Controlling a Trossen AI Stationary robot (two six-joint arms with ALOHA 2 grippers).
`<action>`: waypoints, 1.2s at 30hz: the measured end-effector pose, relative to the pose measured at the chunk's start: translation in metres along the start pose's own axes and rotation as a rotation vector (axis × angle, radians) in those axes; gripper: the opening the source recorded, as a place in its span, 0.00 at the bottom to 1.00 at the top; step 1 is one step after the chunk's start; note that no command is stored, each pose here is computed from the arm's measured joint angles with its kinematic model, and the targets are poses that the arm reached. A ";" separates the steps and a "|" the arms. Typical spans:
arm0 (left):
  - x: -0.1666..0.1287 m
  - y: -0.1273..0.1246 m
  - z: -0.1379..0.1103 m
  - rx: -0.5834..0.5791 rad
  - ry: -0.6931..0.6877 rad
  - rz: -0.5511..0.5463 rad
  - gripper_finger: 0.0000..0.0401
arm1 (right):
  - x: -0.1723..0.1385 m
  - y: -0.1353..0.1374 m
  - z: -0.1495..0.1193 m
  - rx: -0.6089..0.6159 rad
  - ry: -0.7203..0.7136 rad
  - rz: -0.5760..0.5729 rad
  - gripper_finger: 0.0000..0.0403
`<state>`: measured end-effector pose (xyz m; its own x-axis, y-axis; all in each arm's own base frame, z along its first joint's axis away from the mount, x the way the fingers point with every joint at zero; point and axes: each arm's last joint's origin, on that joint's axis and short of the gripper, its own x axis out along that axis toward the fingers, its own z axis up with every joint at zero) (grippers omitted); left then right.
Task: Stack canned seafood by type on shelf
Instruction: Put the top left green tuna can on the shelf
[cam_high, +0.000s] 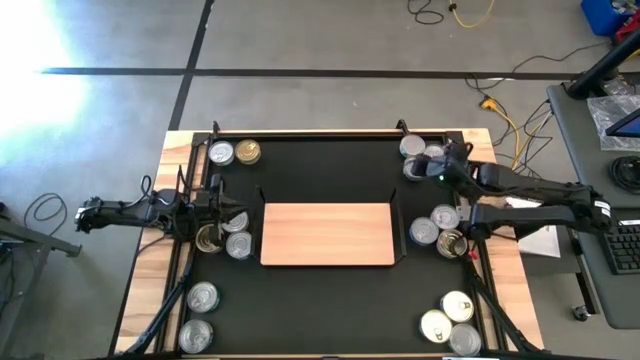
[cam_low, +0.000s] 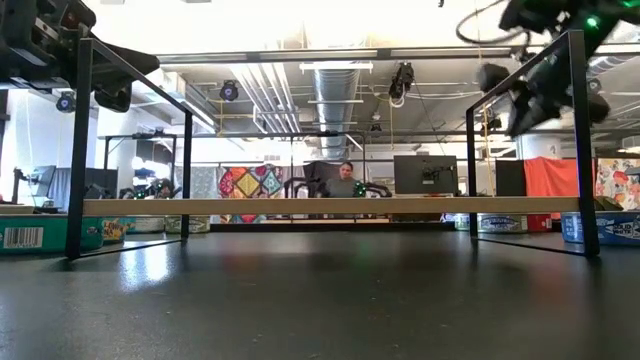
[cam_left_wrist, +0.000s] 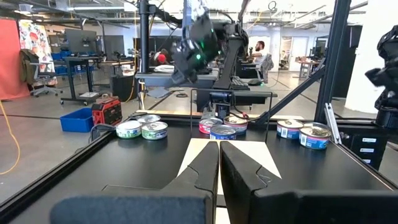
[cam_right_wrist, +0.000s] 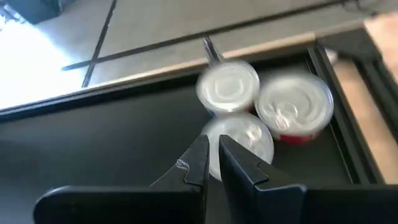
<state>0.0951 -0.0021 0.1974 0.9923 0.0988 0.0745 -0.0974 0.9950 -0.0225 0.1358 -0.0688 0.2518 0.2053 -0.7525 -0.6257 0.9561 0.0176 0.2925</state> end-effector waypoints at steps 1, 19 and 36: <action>0.000 0.000 0.000 0.000 0.000 0.000 0.00 | -0.002 0.007 0.005 -0.015 -0.002 0.005 0.07; 0.000 0.000 0.000 -0.004 0.000 0.001 0.00 | -0.028 0.164 0.012 -0.333 -0.068 0.189 0.07; -0.005 0.004 0.034 -0.839 -0.327 0.006 0.00 | -0.042 0.216 -0.001 -0.443 -0.039 0.295 0.07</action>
<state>0.0874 0.0024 0.2312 0.9082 0.2304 0.3495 0.1127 0.6694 -0.7343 0.3345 -0.0328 0.3401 0.4793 -0.6974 -0.5328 0.8572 0.5023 0.1137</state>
